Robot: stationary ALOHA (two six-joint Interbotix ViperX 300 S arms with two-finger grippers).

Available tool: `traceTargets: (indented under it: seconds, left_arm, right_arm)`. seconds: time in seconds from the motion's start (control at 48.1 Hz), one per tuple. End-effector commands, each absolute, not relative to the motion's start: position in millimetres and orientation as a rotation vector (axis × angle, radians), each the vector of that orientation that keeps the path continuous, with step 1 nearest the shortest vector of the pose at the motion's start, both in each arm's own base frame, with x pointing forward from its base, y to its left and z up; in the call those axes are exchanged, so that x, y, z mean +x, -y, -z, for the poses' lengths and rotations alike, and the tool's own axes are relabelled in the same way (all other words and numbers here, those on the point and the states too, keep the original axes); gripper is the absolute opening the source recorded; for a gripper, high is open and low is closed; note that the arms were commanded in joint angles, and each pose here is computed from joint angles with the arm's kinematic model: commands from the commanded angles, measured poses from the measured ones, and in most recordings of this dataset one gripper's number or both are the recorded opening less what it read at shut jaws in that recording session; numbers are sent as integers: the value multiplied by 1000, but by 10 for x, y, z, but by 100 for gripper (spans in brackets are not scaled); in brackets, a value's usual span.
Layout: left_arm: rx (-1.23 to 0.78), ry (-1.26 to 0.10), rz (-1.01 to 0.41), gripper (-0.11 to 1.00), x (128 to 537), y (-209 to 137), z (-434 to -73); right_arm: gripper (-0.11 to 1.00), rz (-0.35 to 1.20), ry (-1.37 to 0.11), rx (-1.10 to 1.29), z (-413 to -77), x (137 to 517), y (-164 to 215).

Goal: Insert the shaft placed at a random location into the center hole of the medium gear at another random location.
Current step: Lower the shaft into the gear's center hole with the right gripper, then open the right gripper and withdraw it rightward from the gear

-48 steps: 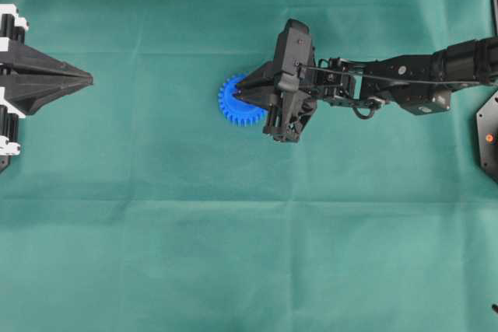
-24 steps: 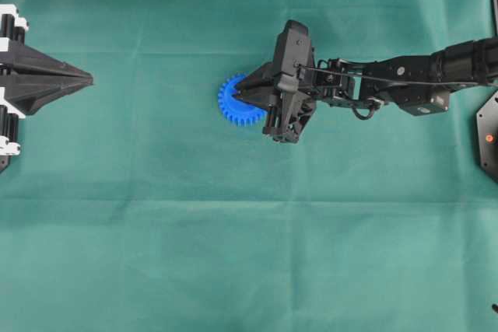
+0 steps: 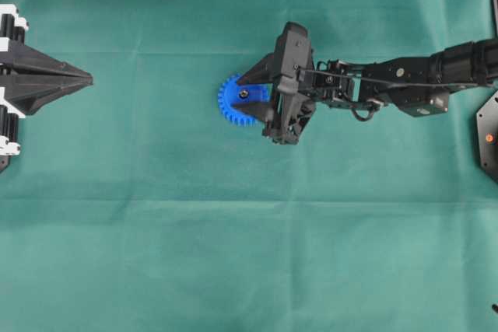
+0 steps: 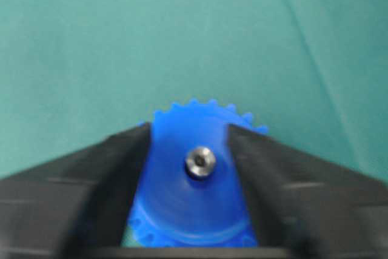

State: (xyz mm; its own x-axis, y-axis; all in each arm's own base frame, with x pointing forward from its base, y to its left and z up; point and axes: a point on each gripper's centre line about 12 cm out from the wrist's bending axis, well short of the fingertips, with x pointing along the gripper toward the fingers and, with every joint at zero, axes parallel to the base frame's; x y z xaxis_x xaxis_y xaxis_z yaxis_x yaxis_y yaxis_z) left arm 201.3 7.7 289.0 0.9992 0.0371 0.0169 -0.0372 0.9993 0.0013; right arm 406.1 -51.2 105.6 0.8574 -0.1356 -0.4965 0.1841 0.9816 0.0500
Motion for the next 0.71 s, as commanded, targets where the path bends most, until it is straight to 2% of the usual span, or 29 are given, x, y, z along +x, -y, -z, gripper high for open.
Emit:
traceTargets:
  seconds: [0.0,0.062,0.208,0.686]
  left_arm:
    - [3,31,-38,0,2035,-81,-2949]
    - [3,32,-38,0,2032,-80,-2952]
    - [3,34,-38,0,2033,-81,-2959]
    - [3,35,-38,0,2031,-80,-2962]
  right_arm:
    - [83,174,-458,105,-1248,4094,536]
    - [91,172,-441,102,-1326,4084,534]
    - [84,167,-400,92,-1526,4027,525]
    - [84,163,-365,93,-1871,3633,473]
